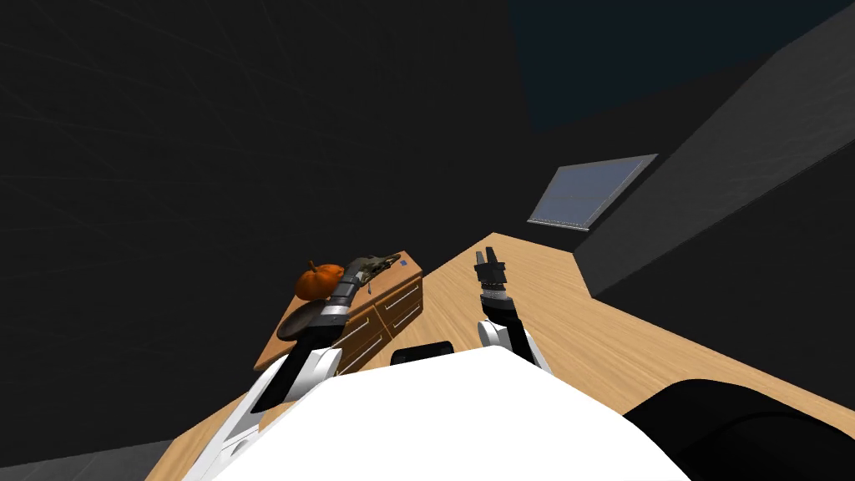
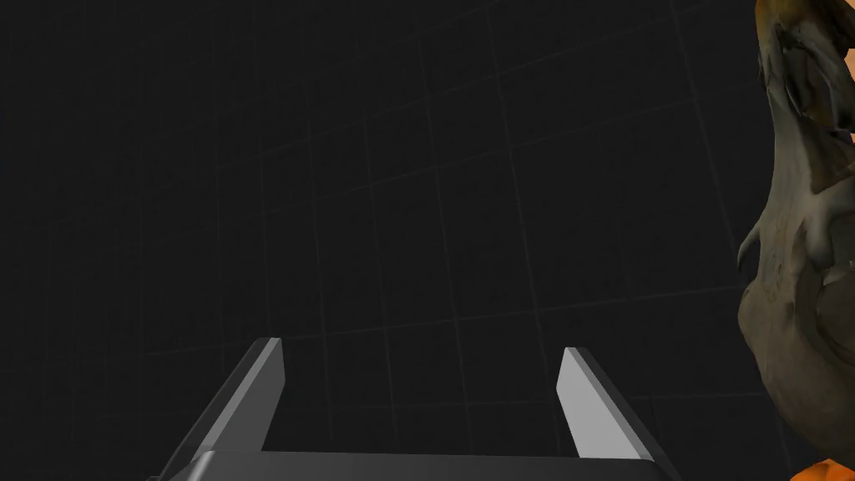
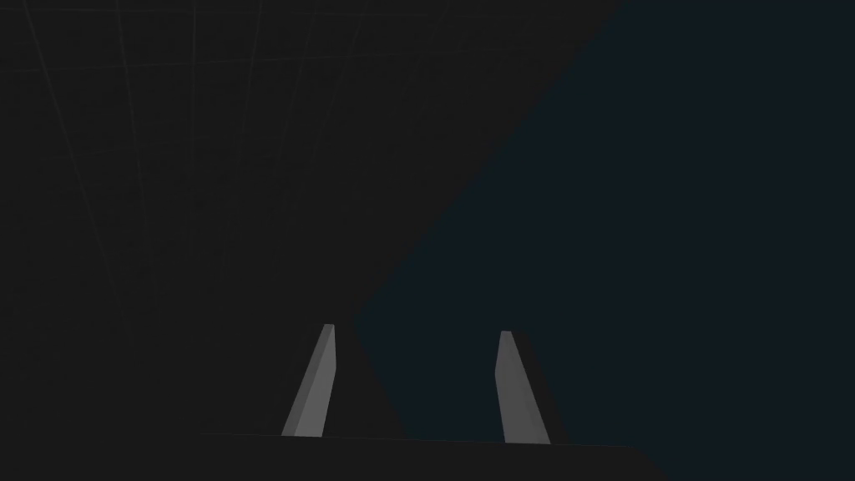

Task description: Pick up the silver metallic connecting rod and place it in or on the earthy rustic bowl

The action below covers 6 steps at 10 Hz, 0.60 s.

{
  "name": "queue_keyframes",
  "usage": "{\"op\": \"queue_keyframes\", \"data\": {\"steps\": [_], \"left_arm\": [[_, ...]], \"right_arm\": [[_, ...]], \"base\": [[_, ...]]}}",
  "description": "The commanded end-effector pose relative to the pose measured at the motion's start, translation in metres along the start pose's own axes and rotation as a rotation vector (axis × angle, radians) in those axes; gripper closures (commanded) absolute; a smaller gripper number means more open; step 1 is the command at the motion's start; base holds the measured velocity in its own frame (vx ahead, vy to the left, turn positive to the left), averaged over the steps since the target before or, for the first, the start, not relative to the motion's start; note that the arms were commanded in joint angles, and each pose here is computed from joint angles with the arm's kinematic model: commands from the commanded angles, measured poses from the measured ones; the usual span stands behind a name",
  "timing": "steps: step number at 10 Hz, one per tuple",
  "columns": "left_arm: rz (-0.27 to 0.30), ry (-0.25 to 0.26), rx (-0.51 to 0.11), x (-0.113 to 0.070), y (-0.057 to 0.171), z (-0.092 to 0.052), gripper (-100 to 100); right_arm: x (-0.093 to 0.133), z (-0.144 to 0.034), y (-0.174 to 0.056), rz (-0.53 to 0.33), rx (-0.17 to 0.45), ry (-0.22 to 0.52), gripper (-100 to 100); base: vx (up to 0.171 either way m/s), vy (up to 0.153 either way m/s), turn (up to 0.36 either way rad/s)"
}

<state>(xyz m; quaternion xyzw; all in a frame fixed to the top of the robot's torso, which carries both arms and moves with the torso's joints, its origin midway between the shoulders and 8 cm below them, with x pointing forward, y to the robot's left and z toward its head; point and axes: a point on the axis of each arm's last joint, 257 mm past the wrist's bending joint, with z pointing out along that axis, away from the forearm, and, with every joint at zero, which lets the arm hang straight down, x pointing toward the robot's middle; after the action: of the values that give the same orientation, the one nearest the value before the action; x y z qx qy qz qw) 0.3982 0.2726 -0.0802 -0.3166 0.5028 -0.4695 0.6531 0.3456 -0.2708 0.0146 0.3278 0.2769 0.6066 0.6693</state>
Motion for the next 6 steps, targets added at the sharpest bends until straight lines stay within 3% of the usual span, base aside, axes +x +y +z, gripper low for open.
{"op": "queue_keyframes", "data": {"steps": [1,2,3,4,5,6], "left_arm": [[0.011,0.022,-0.076,-0.003,0.027,-0.002,-100],[0.011,0.024,-0.094,-0.003,0.032,-0.003,-100],[0.019,0.039,-0.152,-0.004,0.052,-0.007,-100],[0.019,0.039,-0.157,-0.004,0.053,-0.007,-100],[0.027,0.053,-0.212,-0.006,0.072,-0.011,-100],[0.028,0.054,-0.22,-0.006,0.074,-0.012,-100]], "right_arm": [[0.0,0.0,0.0,0.0,0.0,0.0,0],[0.0,0.0,0.0,0.0,0.0,0.0,0],[0.0,0.0,0.0,0.0,0.0,0.0,0],[0.0,0.0,0.0,0.0,0.0,0.0,0],[0.0,0.0,0.0,0.0,0.0,0.0,0],[0.0,0.0,0.0,0.0,0.0,0.0,0]], "base": [[-0.025,0.006,-0.243],[-0.022,0.011,-0.063],[-0.019,0.006,-0.111],[-0.016,0.006,-0.084],[-0.016,0.003,-0.186],[-0.012,0.008,-0.069]]}}
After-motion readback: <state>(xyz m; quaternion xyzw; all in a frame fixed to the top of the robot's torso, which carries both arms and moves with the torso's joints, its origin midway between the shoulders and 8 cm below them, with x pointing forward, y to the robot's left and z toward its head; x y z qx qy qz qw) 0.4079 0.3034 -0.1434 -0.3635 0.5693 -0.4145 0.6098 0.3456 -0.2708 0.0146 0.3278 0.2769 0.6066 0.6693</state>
